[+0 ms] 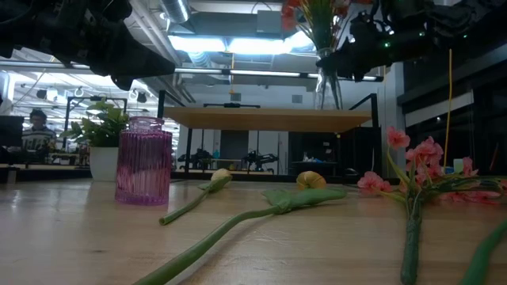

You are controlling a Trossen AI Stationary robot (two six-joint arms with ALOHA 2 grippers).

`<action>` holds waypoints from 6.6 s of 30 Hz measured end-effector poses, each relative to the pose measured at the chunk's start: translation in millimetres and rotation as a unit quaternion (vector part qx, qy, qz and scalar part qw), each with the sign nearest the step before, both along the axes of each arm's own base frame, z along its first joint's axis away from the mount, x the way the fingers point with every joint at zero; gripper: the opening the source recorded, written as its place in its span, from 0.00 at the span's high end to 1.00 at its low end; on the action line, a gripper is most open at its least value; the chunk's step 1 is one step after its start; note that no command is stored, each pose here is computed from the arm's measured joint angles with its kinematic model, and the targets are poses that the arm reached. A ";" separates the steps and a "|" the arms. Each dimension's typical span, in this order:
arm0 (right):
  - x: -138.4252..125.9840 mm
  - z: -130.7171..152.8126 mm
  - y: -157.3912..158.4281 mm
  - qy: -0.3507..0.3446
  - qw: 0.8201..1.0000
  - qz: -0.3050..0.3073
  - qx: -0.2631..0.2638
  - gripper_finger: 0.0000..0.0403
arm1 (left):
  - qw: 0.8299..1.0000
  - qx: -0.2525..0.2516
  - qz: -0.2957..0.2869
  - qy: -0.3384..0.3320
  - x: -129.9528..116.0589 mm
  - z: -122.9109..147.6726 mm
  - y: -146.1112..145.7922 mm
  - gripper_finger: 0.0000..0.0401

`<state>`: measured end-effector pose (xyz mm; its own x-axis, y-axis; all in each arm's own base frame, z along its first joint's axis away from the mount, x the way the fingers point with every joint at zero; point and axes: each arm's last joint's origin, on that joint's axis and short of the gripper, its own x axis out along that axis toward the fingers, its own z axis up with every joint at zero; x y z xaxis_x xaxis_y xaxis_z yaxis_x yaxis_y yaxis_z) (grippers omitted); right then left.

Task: Pick and place flowers into a vace then onto a shelf
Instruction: Put the transparent vase with flowers on the shelf, then put the light orange flower into the purple vase

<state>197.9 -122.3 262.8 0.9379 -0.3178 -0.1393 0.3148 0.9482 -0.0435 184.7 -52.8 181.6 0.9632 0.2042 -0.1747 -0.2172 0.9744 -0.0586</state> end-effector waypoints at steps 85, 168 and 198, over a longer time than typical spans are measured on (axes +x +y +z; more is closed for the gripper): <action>-37.6 -43.8 118.2 0.063 0.993 0.097 0.029 0.99 | 0.990 0.015 0.013 0.141 60.5 19.8 -22.7 0.99; -41.6 -61.5 163.0 0.100 0.971 0.216 -0.039 0.99 | 0.790 -0.312 0.292 0.439 165.2 -1.1 53.2 0.65; -41.6 -61.6 163.0 0.100 0.971 0.215 -0.036 0.99 | 0.808 -0.318 0.276 0.412 169.5 -8.1 41.7 0.65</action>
<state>156.3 40.7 201.2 0.9424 0.0810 -0.3246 -0.1306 0.9823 -0.1341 354.3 -11.1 173.4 0.2587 0.1794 -0.9492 -0.8284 0.5466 -0.1225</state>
